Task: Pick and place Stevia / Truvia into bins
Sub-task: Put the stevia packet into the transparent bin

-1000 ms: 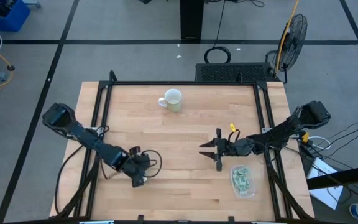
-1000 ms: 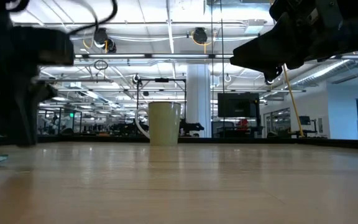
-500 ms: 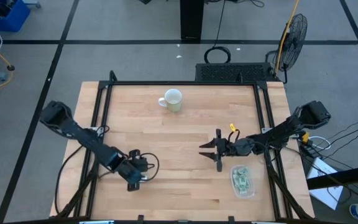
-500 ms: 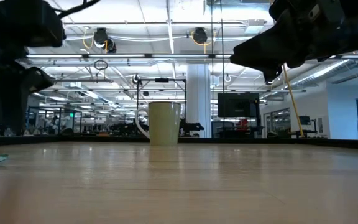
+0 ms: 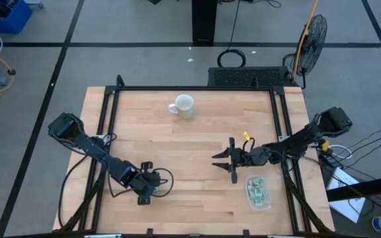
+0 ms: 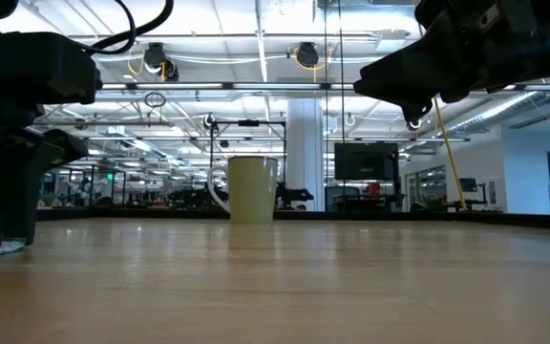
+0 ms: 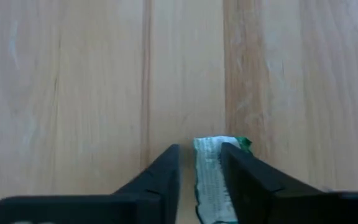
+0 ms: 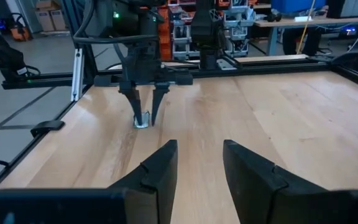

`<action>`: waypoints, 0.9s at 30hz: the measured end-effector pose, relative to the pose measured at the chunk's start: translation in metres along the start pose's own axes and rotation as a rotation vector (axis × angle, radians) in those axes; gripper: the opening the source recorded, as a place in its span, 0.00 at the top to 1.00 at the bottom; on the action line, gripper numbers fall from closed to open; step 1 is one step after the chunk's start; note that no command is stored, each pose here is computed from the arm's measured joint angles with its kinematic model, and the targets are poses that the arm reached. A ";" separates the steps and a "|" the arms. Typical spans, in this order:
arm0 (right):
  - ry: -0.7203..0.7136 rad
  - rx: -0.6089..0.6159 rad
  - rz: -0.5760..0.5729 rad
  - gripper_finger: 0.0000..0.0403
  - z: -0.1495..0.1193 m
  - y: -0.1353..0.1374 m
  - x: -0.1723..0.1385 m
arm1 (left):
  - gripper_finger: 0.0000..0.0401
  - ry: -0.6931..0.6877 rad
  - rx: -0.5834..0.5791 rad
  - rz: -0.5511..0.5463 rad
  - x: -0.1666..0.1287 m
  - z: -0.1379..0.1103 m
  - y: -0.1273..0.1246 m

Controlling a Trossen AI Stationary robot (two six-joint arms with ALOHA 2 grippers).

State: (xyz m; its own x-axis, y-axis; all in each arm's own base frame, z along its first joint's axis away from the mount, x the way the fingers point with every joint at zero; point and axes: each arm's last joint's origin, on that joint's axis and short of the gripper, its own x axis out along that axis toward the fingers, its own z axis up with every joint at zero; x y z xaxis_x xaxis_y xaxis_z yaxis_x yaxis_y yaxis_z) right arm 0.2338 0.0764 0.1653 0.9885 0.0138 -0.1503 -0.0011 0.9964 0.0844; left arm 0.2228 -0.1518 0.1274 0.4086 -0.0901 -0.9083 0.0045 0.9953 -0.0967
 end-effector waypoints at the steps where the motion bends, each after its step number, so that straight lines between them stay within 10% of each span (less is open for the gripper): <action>1: 0.001 -0.005 0.000 0.70 0.000 0.000 0.000 | 0.74 -0.004 0.008 -0.002 -0.001 0.000 0.000; 8: 0.000 -0.011 -0.016 0.70 0.000 -0.003 0.001 | 0.97 -0.030 0.011 0.028 -0.003 0.006 0.009; 27: -0.037 0.084 -0.071 0.65 -0.005 -0.015 0.021 | 0.95 -0.538 0.053 0.108 -0.042 0.096 0.075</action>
State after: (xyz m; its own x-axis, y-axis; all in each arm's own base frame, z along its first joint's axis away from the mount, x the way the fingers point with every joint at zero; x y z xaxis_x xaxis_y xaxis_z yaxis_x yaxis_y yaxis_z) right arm 0.2535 0.0619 0.1558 0.9905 -0.0617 -0.1226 0.0807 0.9843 0.1572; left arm 0.2931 -0.0703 0.1973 0.8183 0.0300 -0.5740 -0.0231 0.9995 0.0193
